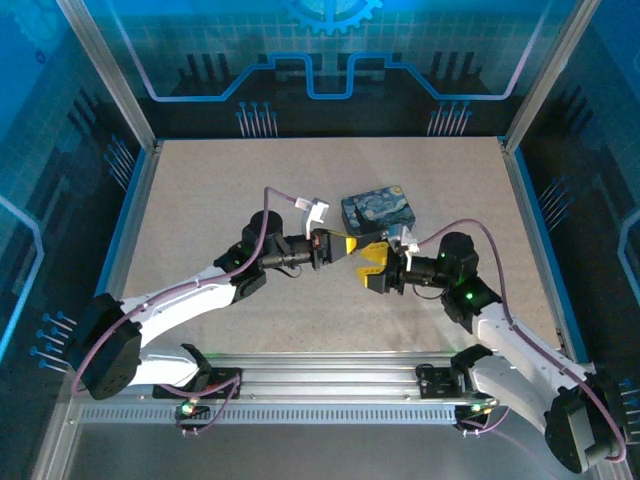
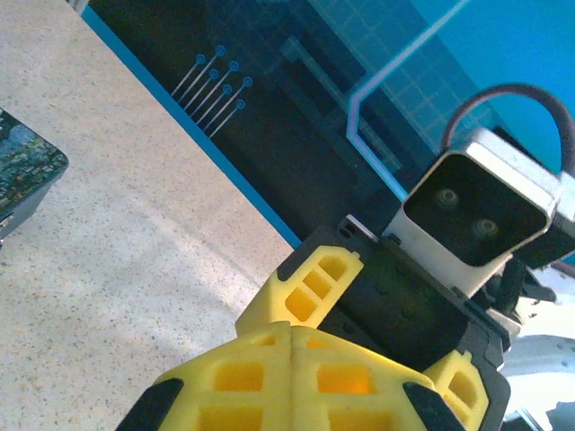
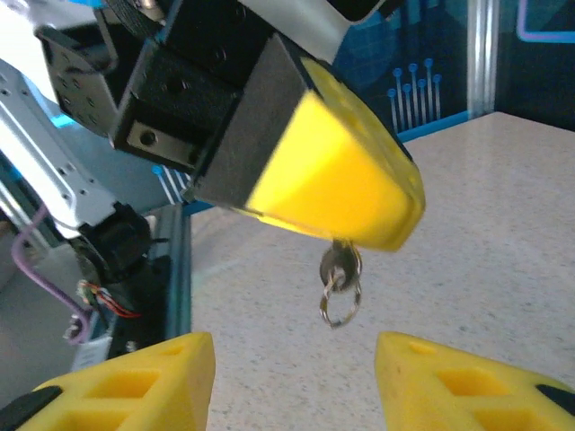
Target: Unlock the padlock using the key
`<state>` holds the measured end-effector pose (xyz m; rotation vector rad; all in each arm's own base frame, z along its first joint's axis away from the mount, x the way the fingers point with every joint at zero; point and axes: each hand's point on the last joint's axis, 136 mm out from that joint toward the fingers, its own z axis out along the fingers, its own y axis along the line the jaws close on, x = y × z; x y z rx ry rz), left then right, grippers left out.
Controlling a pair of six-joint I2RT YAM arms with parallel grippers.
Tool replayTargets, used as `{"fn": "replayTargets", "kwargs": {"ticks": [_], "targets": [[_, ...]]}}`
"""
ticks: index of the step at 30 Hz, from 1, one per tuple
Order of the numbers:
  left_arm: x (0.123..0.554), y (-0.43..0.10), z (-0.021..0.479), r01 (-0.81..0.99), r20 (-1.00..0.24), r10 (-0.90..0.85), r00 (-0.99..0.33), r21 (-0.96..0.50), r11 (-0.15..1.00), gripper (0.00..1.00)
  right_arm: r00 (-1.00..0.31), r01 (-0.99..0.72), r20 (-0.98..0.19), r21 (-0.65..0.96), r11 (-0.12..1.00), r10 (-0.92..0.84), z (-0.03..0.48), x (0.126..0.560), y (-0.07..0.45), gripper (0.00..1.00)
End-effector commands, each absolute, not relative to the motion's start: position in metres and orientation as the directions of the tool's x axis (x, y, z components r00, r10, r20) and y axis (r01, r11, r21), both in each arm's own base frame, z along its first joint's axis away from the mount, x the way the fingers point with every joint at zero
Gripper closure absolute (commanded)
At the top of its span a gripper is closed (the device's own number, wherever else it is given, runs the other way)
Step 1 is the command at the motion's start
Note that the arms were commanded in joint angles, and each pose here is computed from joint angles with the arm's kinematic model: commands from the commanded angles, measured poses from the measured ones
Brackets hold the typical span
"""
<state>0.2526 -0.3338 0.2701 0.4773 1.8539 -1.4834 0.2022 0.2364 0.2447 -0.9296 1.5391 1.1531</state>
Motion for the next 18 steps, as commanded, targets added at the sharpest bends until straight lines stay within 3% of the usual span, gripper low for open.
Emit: {"fn": "replayTargets", "kwargs": {"ticks": [1,18], "targets": [[0.242,-0.334,0.288,0.743,-0.775,-0.125,-0.620,-0.631,0.222,1.00,-0.218,-0.958,-0.976,0.218,0.189,0.018,0.273,0.197,0.240,0.50],[0.244,-0.335,0.285,0.745,-0.776,-0.128,-0.618,-0.630,0.222,1.00,-0.287,-0.940,-0.958,0.283,0.191,0.009,0.267,0.207,0.248,0.65]]}}
